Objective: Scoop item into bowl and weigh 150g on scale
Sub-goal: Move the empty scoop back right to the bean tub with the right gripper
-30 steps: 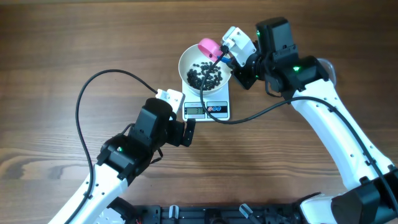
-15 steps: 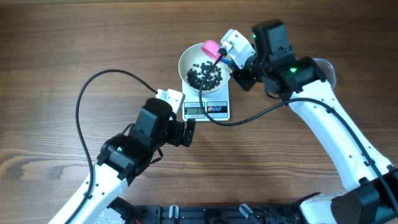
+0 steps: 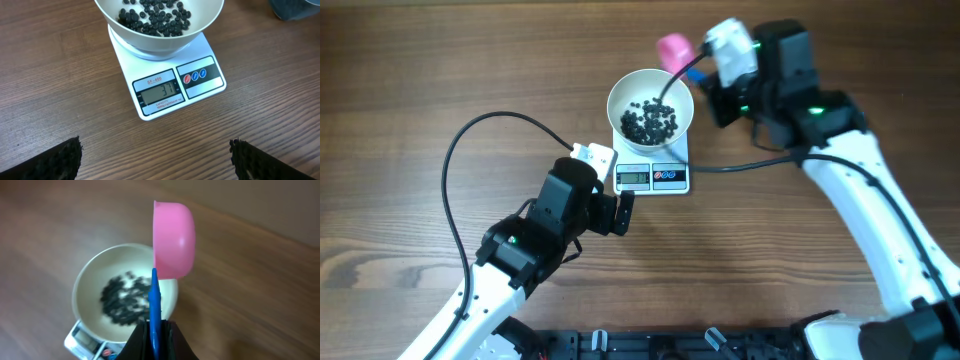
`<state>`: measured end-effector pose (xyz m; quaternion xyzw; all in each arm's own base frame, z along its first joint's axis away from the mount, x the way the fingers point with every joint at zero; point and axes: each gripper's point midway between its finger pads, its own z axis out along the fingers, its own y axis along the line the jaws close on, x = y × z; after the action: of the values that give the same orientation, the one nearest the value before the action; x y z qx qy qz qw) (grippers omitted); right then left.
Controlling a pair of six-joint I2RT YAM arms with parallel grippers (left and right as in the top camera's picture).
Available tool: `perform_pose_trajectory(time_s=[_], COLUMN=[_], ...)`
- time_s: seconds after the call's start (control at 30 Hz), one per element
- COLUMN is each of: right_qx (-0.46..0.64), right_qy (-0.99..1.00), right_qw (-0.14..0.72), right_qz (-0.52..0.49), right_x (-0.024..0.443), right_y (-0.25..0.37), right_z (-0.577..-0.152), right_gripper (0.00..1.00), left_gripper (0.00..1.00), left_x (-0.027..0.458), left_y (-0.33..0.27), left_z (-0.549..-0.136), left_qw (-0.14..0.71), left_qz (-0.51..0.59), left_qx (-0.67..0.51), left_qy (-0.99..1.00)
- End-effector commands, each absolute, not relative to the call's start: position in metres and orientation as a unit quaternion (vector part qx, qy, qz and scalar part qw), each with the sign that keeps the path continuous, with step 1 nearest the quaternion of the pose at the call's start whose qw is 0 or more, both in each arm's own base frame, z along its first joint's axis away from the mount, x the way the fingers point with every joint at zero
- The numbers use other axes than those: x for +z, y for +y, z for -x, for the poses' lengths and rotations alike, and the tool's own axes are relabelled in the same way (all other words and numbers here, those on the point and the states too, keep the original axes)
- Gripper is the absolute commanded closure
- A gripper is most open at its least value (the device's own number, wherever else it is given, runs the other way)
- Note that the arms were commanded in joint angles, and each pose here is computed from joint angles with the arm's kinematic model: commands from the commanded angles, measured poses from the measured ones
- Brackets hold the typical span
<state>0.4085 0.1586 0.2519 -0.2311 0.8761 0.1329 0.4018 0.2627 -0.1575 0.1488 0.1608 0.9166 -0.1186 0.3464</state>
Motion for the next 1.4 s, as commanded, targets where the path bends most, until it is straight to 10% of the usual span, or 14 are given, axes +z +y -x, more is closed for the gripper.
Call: perform_pose_trajectory(time_s=[0.0, 0.47, 1.37], right_qx=[0.109, -0.034, -0.038], right_qy=[0.877, 0.955, 0.989], right_qw=[0.446, 0.291, 0.143], right_qz=[0.143, 0.032, 0.017], right_x=[0.287, 0.218, 0.126], right_y=[0.093, -0.069, -0.084], right_z=[-0.414, -0.369, -0.367], right_gripper=[0.96, 0.96, 0.96], left_gripper=[0.00, 0.00, 0.00], left_x=[0.148, 0.148, 0.148], left_y=[-0.154, -0.154, -0.154], left_z=[-0.264, -0.264, -0.264], left_qw=[0.349, 0.348, 0.348], left_qz=[-0.165, -0.165, -0.165], left_qx=[-0.108, -0.108, -0.108], left_qy=[0.916, 0.916, 0.916])
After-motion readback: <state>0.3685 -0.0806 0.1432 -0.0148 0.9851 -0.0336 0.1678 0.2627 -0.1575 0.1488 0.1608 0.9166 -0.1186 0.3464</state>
